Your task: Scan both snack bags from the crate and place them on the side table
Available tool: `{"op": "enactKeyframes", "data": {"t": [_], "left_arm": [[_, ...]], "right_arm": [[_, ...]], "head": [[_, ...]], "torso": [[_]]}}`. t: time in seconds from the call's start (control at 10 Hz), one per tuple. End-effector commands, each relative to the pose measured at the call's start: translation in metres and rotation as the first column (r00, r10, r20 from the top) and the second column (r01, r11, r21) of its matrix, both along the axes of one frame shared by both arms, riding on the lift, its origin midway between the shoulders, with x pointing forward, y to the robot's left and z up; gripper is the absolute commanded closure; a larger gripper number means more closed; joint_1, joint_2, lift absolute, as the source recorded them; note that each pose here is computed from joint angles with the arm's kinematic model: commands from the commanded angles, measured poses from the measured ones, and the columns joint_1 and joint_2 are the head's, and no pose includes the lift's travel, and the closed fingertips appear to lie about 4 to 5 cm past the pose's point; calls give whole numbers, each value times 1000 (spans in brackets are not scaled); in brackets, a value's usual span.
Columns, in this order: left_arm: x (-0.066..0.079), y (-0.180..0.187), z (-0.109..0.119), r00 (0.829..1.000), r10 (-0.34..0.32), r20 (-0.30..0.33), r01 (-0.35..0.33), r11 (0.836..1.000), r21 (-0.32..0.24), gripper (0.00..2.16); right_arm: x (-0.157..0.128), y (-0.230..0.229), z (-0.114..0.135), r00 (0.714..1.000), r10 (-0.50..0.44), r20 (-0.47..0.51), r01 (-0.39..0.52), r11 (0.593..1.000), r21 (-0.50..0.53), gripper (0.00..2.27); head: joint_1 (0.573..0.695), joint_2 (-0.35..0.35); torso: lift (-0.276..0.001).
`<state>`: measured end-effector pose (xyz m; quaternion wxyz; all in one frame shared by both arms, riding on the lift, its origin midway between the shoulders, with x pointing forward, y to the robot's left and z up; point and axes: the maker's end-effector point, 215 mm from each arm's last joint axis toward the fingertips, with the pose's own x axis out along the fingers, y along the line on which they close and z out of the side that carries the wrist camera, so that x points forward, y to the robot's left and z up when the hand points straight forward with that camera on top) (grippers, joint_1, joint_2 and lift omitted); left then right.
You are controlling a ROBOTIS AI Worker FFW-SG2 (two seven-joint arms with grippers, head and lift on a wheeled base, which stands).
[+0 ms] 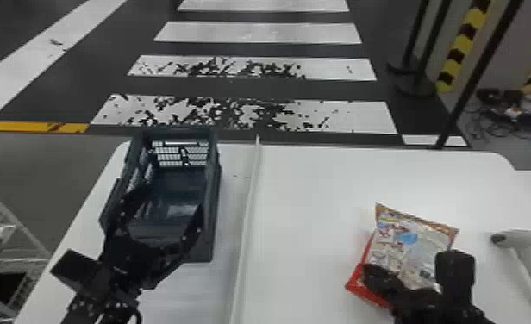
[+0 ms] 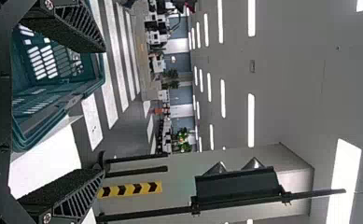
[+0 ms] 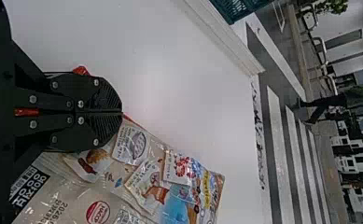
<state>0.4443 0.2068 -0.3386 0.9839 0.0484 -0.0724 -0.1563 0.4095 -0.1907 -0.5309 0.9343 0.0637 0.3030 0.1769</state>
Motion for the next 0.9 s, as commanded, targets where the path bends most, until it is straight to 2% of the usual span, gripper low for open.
{"op": "enactKeyframes", "data": {"t": [0.0, 0.3, 0.5, 0.8], "left_arm": [[0, -1, 0, 1000, -1, -1, 1, 1000, -1, 80], [1, -3, -2, 1000, -5, -3, 5, 1000, 0, 80], [1, -4, -3, 1000, -7, -4, 7, 1000, -1, 80], [1, -10, -2, 1000, -18, -3, 18, 1000, -5, 80]], "right_arm": [[-2, -9, 4, 1000, -8, -14, 8, 1000, 8, 2243], [-3, -30, 18, 1000, -6, -14, 6, 1000, 3, 2243], [-6, -27, 30, 1000, 2, -7, -2, 1000, 16, 2243], [-16, 28, 50, 996, 94, 11, -94, 995, 42, 2243]], "head": [[695, 23], [695, -3], [695, -22], [695, -6]], "torso": [[-98], [-98], [-98], [-98]]}}
